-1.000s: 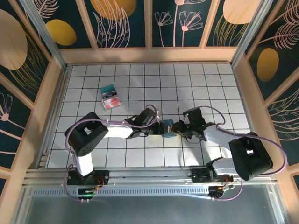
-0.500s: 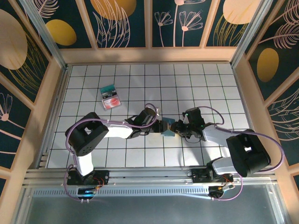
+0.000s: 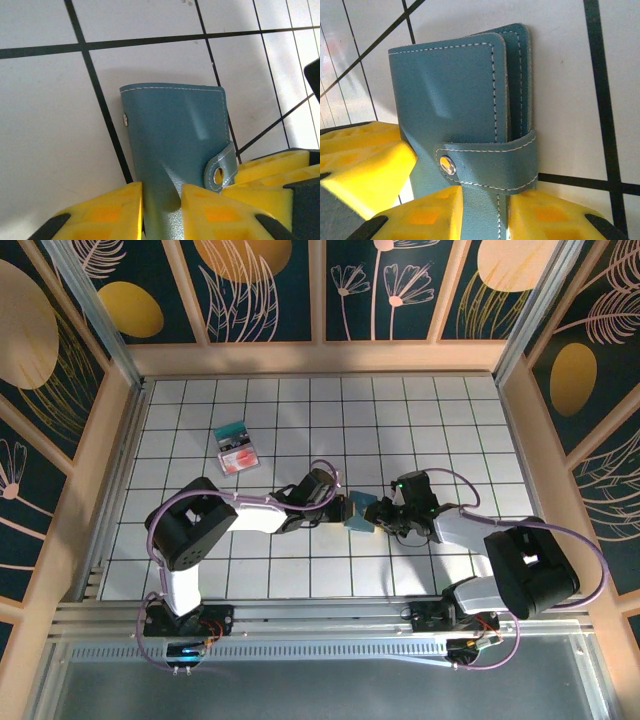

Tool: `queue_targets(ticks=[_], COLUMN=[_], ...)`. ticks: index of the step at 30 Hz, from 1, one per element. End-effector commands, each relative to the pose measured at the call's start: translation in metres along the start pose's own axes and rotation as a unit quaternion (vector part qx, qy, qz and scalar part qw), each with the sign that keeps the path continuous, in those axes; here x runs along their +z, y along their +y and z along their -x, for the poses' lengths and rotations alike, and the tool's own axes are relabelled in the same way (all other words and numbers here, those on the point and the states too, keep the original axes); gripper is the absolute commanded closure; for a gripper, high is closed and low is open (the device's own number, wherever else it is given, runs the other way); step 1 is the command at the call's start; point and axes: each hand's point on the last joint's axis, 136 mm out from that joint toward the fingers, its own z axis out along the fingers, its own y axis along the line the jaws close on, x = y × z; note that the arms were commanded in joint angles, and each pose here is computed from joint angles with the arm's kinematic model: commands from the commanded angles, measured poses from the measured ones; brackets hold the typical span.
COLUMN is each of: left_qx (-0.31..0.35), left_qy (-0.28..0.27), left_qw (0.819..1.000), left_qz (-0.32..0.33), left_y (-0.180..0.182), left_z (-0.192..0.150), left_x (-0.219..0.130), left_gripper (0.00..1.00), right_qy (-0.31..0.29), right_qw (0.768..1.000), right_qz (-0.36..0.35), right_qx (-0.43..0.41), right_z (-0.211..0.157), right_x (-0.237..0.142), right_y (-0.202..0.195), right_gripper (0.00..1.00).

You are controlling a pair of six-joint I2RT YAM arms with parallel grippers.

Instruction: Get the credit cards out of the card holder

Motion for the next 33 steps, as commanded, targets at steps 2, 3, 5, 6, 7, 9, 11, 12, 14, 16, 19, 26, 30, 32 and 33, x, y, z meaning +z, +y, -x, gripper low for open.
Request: queue_targets(ticks=[2,3,5,6,7,9,11,12,14,16,19,26,30,32,33], left_qx=[0.011,0.010,0.012,0.012,0.013,0.014,0.019,0.022,0.035,0.052,0.082,0.135,0.141,0.138,0.135], left_qy=[0.016,0.016,0.015,0.015,0.015,0.016,0.012,0.009,-0.005,-0.021,-0.051,-0.117,-0.139,-0.151,-0.156], left_qw=[0.999,0.999,0.999,0.999,0.999,0.999,0.999,0.999,0.999,0.998,0.993,0.978,0.973,0.970,0.969], left_qz=[-0.028,-0.028,-0.028,-0.027,-0.027,-0.025,-0.026,-0.027,-0.029,-0.038,-0.065,-0.108,-0.120,-0.131,-0.136], left_y=[-0.014,-0.014,-0.014,-0.013,-0.012,-0.011,-0.011,-0.011,-0.013,-0.018,-0.034,-0.071,-0.080,-0.083,-0.084], left_z=[-0.005,-0.005,-0.005,-0.005,-0.006,-0.006,-0.003,-0.002,0.006,0.013,0.026,0.056,0.067,0.070,0.072], left_x=[0.004,0.003,0.003,0.003,0.003,0.002,-0.001,-0.003,-0.011,-0.022,-0.040,-0.084,-0.102,-0.110,-0.113], left_gripper=[0.92,0.94,0.98,1.00,1.00,1.00,1.00,1.00,1.00,1.00,1.00,1.00,1.00,1.00,1.00], right_qy=[-0.009,-0.011,-0.016,-0.017,-0.019,-0.022,-0.030,-0.034,-0.052,-0.075,-0.124,-0.210,-0.210,-0.212,-0.212], right_qw=[1.000,1.000,1.000,1.000,1.000,1.000,0.999,0.999,0.997,0.995,0.987,0.965,0.958,0.954,0.951], right_qz=[-0.001,-0.002,0.001,0.003,0.005,0.008,0.010,0.012,0.019,0.024,0.041,0.094,0.125,0.146,0.159], right_qx=[-0.004,-0.004,-0.007,-0.008,-0.008,-0.015,-0.026,-0.030,-0.049,-0.064,-0.089,-0.130,-0.146,-0.155,-0.161], right_z=[0.004,0.005,0.007,0.008,0.009,0.011,0.015,0.017,0.024,0.033,0.051,0.088,0.090,0.089,0.087], right_x=[0.001,0.000,-0.001,-0.002,-0.002,-0.004,-0.009,-0.012,-0.022,-0.033,-0.056,-0.102,-0.106,-0.108,-0.110], right_y=[0.003,0.003,0.006,0.007,0.008,0.012,0.017,0.020,0.030,0.039,0.058,0.097,0.110,0.118,0.122], right_gripper=[0.70,0.70,0.70,0.70,0.70,0.70,0.69,0.69,0.63,0.57,0.45,0.23,0.19,0.17,0.16])
